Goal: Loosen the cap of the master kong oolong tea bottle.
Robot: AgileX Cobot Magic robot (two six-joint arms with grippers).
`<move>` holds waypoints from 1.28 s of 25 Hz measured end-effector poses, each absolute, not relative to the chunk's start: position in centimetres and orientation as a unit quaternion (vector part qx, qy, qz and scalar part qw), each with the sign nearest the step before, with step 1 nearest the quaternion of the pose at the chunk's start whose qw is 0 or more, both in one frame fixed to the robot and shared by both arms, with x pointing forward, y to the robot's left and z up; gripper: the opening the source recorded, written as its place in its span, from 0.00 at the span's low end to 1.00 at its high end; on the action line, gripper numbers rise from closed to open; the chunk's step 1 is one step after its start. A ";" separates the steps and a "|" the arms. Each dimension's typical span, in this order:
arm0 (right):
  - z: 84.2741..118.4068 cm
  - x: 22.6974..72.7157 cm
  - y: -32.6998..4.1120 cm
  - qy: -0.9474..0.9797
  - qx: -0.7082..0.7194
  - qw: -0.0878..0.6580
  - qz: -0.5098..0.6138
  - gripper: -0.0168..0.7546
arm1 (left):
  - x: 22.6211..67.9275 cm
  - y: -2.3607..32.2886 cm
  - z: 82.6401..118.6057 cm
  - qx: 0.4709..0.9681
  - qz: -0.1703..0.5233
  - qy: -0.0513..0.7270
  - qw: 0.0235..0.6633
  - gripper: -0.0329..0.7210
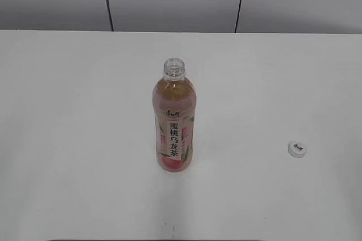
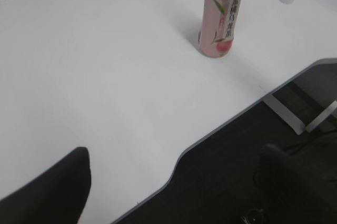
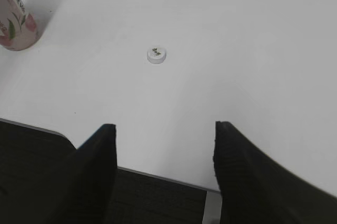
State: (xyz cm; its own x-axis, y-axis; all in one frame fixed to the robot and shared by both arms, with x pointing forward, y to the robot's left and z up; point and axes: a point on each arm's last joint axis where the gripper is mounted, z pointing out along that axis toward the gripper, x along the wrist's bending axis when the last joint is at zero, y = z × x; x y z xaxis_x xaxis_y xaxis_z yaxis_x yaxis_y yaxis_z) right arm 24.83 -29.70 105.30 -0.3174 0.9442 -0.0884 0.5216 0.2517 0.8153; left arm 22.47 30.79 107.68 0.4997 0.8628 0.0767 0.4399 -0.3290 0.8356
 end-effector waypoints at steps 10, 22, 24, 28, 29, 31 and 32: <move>105.3 24.8 -29.7 0.732 0.501 0.301 0.351 0.60 | 23.6 30.2 107.3 0.751 0.289 0.411 0.428 0.82; 105.3 24.8 -29.7 0.732 0.501 0.301 0.351 0.60 | 24.0 29.9 107.2 0.745 0.292 0.407 0.441 0.82; 105.3 24.8 -29.7 0.732 0.501 0.301 0.351 0.60 | 24.0 29.9 107.2 0.745 0.292 0.407 0.441 0.82; 105.3 24.8 -29.7 0.732 0.501 0.301 0.351 0.60 | 24.0 29.9 107.2 0.745 0.293 0.407 0.441 0.82; 105.3 24.8 -29.7 0.732 0.501 0.301 0.351 0.60 | 24.0 29.9 107.2 0.745 0.293 0.407 0.441 0.82; 105.3 24.8 -29.7 0.732 0.501 0.301 0.351 0.60 | 24.0 29.9 107.2 0.744 0.293 0.406 0.441 0.82; 105.3 24.8 -29.7 0.732 0.501 0.301 0.351 0.60 | 24.0 29.9 107.2 0.744 0.293 0.406 0.441 0.82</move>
State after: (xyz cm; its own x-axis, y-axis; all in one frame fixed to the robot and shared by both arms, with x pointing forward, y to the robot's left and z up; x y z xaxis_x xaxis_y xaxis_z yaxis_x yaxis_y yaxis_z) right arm 24.82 -29.70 105.29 -0.3175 0.9441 -0.0883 0.5224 0.2519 0.8147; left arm 23.97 29.93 107.24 0.4982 0.8636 0.0770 0.3467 -0.2798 0.8953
